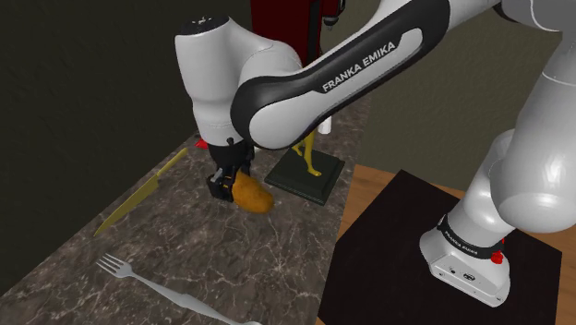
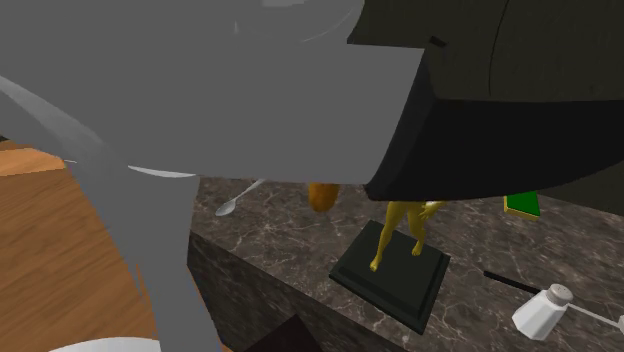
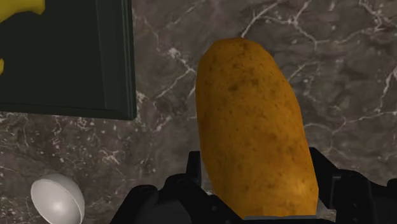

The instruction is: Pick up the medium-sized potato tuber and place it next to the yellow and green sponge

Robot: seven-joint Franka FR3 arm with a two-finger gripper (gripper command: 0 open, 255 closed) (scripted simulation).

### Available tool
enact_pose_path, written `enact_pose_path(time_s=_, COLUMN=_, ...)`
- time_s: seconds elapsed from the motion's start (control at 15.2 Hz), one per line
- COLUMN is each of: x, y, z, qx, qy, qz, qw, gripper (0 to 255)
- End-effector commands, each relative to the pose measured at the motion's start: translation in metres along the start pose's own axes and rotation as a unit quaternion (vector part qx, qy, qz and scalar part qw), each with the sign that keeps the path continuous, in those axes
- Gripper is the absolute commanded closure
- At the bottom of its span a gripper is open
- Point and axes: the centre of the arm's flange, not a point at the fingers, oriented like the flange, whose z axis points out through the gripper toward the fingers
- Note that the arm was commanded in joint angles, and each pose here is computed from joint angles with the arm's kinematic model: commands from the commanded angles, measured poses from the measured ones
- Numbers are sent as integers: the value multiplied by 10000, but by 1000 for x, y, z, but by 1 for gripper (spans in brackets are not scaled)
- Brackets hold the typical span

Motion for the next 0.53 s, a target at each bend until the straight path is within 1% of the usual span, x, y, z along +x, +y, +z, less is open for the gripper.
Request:
enact_pose_path(time_s=0.0, x=0, y=0, z=-11, qx=1, qy=-2, qz=-1, qw=10000, gripper=255)
enact_pose_path(time_s=0.46, x=2, y=2, z=-48, qx=1, qy=-2, qz=-1, qw=10000, gripper=255)
